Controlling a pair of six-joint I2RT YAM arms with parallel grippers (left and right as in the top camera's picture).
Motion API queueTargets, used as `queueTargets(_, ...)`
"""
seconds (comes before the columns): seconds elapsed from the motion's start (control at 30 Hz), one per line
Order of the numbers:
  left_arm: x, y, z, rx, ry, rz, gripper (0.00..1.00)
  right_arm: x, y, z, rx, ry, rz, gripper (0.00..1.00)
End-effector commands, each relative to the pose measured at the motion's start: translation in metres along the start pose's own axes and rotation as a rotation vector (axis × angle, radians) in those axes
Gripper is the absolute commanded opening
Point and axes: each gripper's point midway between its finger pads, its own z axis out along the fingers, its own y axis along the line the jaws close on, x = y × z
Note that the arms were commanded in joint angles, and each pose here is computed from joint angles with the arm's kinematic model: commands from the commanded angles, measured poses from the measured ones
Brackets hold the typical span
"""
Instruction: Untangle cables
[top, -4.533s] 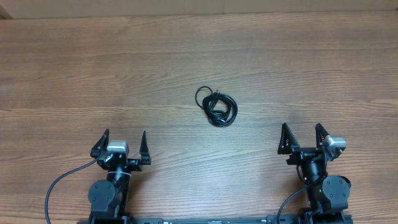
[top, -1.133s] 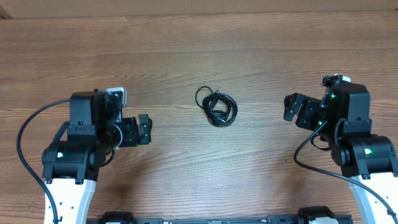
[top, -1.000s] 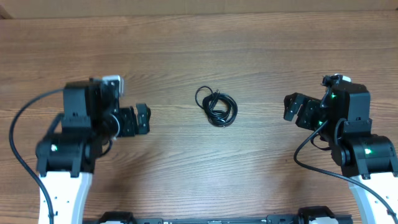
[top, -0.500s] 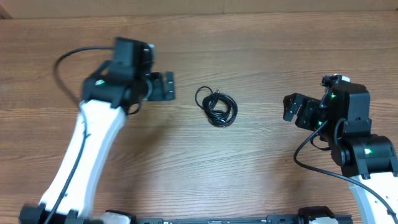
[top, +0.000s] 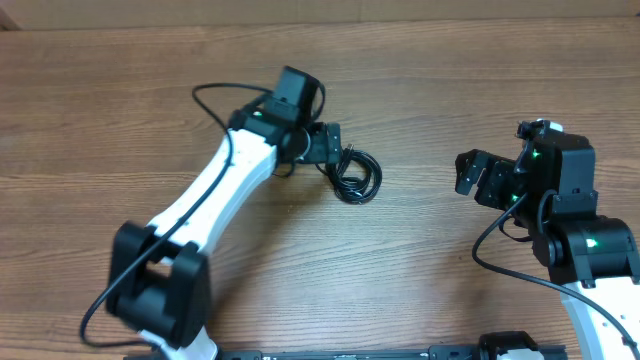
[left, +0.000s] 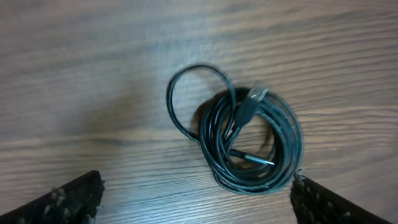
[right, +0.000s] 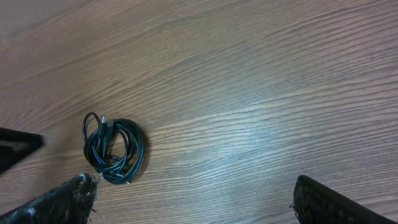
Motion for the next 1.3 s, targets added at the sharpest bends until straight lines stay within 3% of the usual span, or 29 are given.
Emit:
queueTargets(0.0, 0.011, -0.004, 0.032, -0.028, 0.059, -0.085, 0.93, -0.010, 0.006, -0.007, -0.020, -0.030, -0.009, 1.00)
queueTargets(0.17, 0.029, -0.013, 0.065, -0.004, 0.137, -0.072, 0.89, -0.010, 0.006, -0.007, -0.020, -0.030, -0.009, 1.00)
queueTargets(0.27, 0.036, -0.016, 0.081, 0.000, 0.159, -0.064, 0.77, -0.010, 0.006, -0.007, -0.020, -0.030, -0.009, 1.00)
queueTargets(0.4, 0.039, -0.015, 0.090, -0.007, 0.169, -0.060, 0.71, -0.010, 0.006, -0.007, -0.020, -0.030, -0.009, 1.00)
queueTargets(0.57, 0.043, -0.014, 0.092, -0.014, 0.180, -0.059, 0.42, -0.010, 0.006, -0.007, -0.020, -0.030, -0.009, 1.00)
queueTargets(0.73, 0.047, -0.012, 0.091, -0.024, 0.198, -0.062, 0.04, -0.010, 0.006, -0.007, -0.020, -0.030, -0.009, 1.00)
queueTargets(0.9, 0.039, -0.016, 0.076, -0.014, 0.190, -0.032, 0.04, -0.009, 0.008, -0.007, -0.030, -0.025, -0.009, 1.00)
queueTargets(1.27, -0.008, -0.073, -0.040, 0.173, 0.065, 0.086, 0.04, 0.021, 0.064, 0.013, -0.350, 0.206, 0.007, 1.00)
